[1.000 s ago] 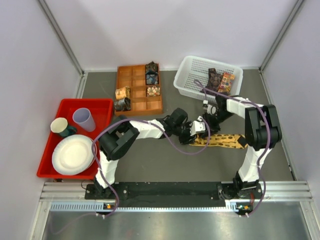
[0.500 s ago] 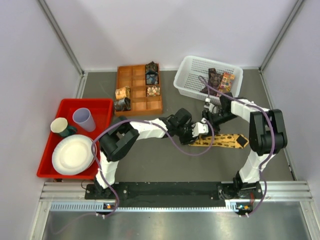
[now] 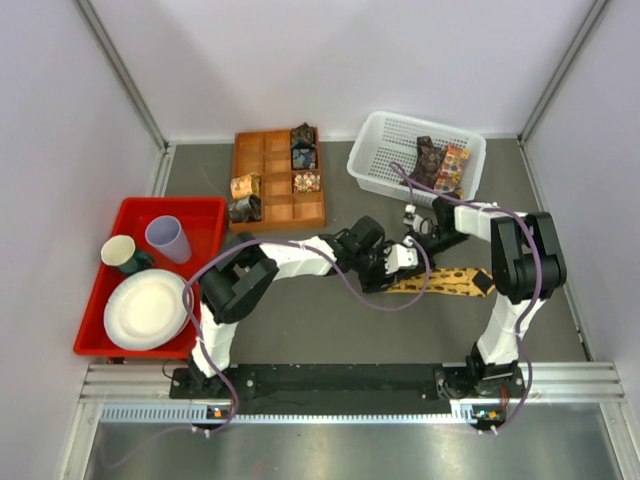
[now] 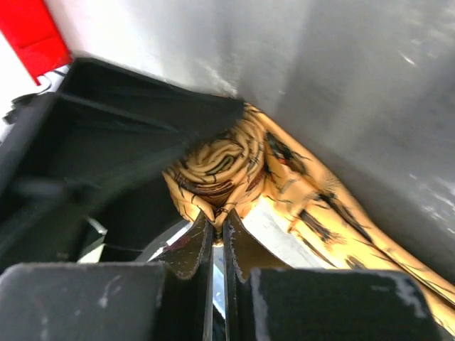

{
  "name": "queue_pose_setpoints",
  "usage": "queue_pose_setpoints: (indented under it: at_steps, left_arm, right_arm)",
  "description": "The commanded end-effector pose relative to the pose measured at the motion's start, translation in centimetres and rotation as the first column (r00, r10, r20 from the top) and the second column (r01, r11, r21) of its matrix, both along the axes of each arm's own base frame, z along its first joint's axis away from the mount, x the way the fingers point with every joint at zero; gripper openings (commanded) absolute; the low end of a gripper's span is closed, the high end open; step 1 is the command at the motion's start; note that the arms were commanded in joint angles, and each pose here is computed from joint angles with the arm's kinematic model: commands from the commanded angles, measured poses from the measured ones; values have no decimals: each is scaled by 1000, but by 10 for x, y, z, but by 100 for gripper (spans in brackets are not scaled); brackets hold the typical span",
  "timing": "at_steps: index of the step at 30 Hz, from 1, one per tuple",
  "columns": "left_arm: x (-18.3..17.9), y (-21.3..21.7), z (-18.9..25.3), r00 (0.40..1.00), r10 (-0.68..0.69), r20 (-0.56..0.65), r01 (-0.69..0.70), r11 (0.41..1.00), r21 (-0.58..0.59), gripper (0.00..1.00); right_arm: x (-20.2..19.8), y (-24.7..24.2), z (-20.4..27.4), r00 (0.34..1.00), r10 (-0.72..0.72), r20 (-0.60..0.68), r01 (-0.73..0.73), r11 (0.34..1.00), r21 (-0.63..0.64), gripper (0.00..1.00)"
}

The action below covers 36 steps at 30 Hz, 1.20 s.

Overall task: Roll the ties
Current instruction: Roll the tie at the center of the board.

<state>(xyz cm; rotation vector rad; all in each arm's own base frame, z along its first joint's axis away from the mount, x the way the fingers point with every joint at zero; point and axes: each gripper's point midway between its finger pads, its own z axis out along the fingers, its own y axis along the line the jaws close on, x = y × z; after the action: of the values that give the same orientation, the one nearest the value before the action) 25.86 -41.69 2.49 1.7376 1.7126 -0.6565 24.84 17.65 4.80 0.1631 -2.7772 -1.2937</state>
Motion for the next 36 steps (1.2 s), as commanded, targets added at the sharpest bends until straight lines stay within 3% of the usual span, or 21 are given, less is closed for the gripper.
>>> queue_pose_setpoints:
  at_steps: [1,3,4,15,21,27,30,32,35,36]
  left_arm:
    - [-30,36,-36,982,42,-184,-23,994,105,78]
    - [-29,34,-20,975,48,-218,-48,999,6,96]
    - [-20,25,-9,982,40,-187,-54,996,-66,99]
    - [4,-17,26,998,-20,-66,-7,921,-390,99]
    - [7,-39,28,998,-69,13,67,886,-460,99]
    - [4,-49,19,995,-102,15,96,869,-485,99]
    - [0,-53,12,992,-126,-15,104,876,-471,85]
    - [-2,-53,7,990,-135,-49,99,891,-442,63]
    - [-5,-45,-1,988,-130,-79,89,918,-386,41]
    - [-2,-41,0,992,-108,-70,75,928,-366,38]
  right_arm:
    - [9,-17,-27,995,44,85,-30,987,-160,0]
    - [10,-25,-33,996,42,84,-23,977,-210,0]
    - [11,-28,-35,996,38,84,-18,974,-224,0]
    - [28,-54,-49,996,1,88,33,925,-378,0]
    - [39,-57,-50,996,-5,90,42,908,-416,0]
    - [41,-54,-51,996,24,90,19,894,-448,0]
    - [44,-52,-51,995,37,92,9,888,-460,0]
    - [46,-50,-51,994,48,99,3,886,-463,0]
    - [47,-44,-50,994,47,100,2,897,-442,0]
    - [47,-43,-50,994,48,97,-1,901,-434,0]
